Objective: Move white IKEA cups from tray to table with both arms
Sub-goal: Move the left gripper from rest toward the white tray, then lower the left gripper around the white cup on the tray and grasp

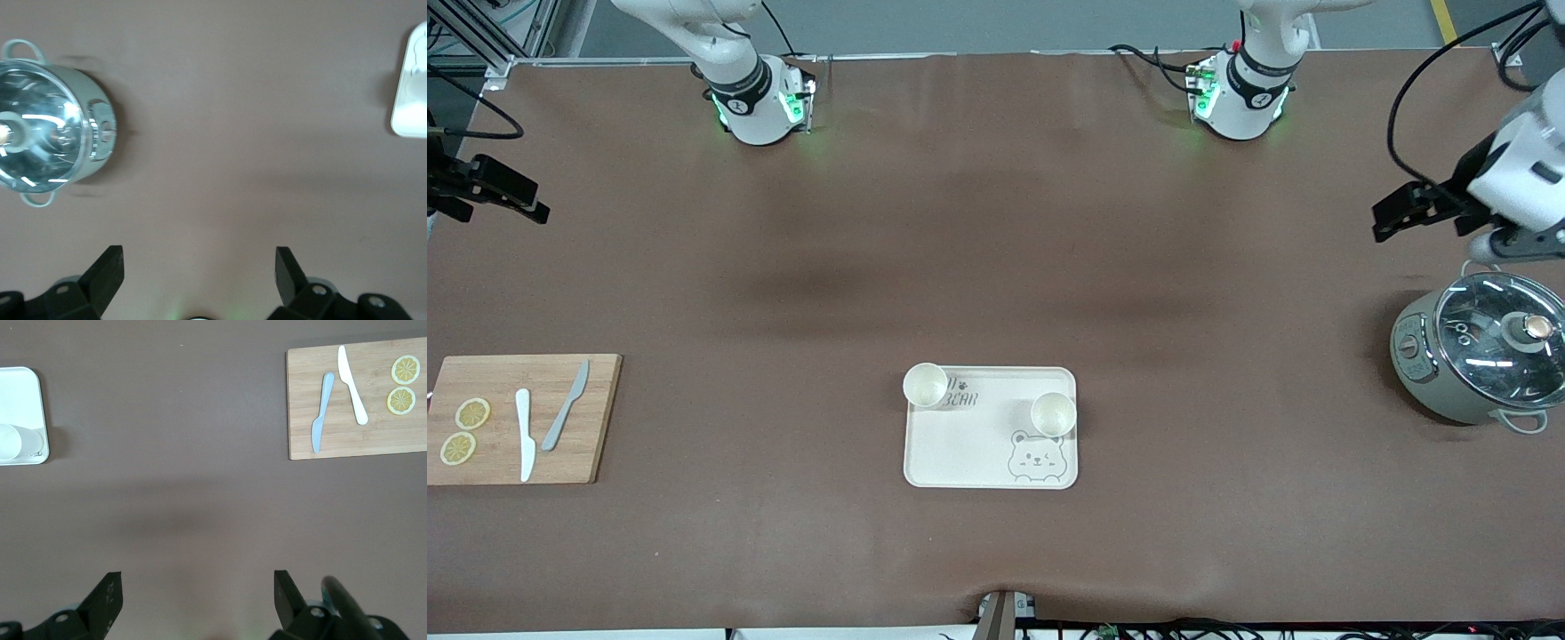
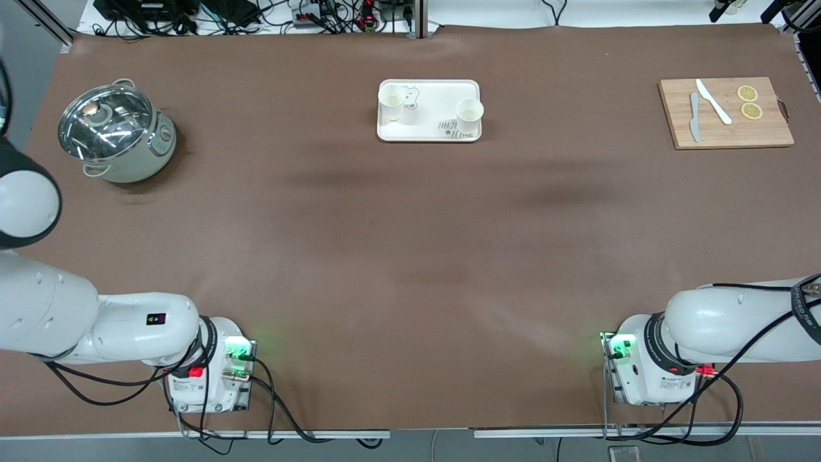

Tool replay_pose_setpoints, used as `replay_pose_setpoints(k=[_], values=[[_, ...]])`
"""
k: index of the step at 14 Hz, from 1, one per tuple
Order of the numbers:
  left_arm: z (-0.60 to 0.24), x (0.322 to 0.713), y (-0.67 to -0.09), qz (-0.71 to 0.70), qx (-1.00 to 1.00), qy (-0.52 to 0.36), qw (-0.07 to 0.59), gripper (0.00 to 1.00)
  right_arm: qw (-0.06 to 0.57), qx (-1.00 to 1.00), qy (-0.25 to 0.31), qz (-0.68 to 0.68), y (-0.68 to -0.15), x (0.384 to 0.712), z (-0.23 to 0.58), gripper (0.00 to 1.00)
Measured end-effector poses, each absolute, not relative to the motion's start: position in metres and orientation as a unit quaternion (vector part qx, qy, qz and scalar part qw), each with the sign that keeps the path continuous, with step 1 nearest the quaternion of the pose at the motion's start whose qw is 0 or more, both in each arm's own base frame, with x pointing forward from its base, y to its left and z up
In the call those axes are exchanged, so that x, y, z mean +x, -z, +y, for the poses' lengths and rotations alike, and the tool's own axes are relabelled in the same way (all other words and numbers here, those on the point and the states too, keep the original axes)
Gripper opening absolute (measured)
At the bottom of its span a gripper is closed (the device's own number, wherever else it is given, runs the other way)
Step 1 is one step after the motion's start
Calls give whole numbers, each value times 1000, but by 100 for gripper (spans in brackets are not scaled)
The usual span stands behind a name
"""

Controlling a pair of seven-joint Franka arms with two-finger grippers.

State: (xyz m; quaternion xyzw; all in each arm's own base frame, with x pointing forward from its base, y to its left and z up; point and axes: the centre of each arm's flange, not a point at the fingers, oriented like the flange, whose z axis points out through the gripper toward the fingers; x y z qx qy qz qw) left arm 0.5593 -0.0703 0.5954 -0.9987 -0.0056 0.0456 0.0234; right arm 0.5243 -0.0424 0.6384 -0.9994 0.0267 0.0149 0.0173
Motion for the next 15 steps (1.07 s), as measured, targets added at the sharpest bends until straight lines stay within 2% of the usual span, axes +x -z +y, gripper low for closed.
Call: replay_pose_setpoints(k=[4,8,15], values=[[-152,597,-507,-20,-998,-56,18,100,17,-999,-15,27,-638,525,-43,100],[-227,624,-420,-97,-995,-28,-3,100,17,-999,-16,27,-638,525,-43,100],[-300,654,-324,-234,-970,26,-67,100,17,-999,-9,27,-643,525,-43,100]])
